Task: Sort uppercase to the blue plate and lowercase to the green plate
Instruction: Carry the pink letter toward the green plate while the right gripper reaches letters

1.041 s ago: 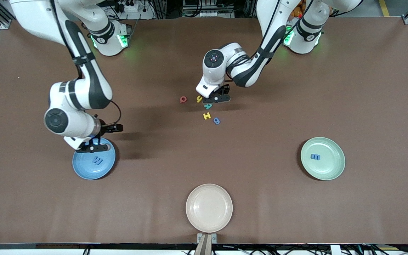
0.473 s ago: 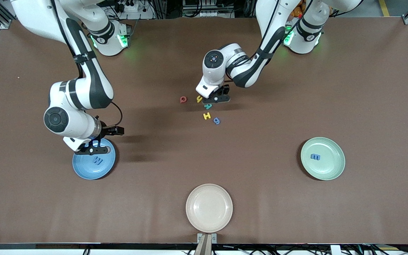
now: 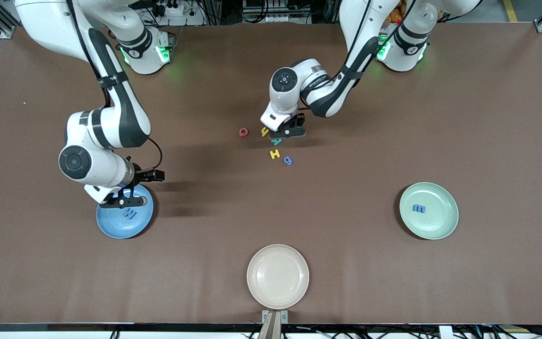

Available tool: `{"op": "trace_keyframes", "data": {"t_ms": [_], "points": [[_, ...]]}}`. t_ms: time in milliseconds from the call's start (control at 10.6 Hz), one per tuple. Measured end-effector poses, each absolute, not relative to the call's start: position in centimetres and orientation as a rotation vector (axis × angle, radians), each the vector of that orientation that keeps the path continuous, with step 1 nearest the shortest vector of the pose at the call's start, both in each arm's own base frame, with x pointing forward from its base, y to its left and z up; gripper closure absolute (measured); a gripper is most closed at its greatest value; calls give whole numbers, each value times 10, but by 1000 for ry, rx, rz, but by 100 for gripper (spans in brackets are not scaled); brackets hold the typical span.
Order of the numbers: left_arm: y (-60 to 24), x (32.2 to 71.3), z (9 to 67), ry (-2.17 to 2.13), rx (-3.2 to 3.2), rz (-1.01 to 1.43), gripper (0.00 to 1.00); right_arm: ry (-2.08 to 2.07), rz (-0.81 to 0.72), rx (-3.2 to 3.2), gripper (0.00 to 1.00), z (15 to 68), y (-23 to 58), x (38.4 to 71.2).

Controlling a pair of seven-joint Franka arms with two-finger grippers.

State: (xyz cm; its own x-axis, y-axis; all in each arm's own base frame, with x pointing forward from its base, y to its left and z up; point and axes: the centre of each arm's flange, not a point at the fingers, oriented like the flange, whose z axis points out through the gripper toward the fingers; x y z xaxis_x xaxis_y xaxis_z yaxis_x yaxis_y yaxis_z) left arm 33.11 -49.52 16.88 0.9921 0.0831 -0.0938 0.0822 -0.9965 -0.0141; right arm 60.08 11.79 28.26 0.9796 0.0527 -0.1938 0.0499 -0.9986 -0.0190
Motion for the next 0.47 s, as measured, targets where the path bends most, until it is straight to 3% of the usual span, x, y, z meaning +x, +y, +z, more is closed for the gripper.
{"op": "trace_keyframes", "data": {"t_ms": [473], "points": [[-495, 334, 170, -135, -3131, 141, 43, -81, 316, -3113, 0, 278, 118, 601]]}}
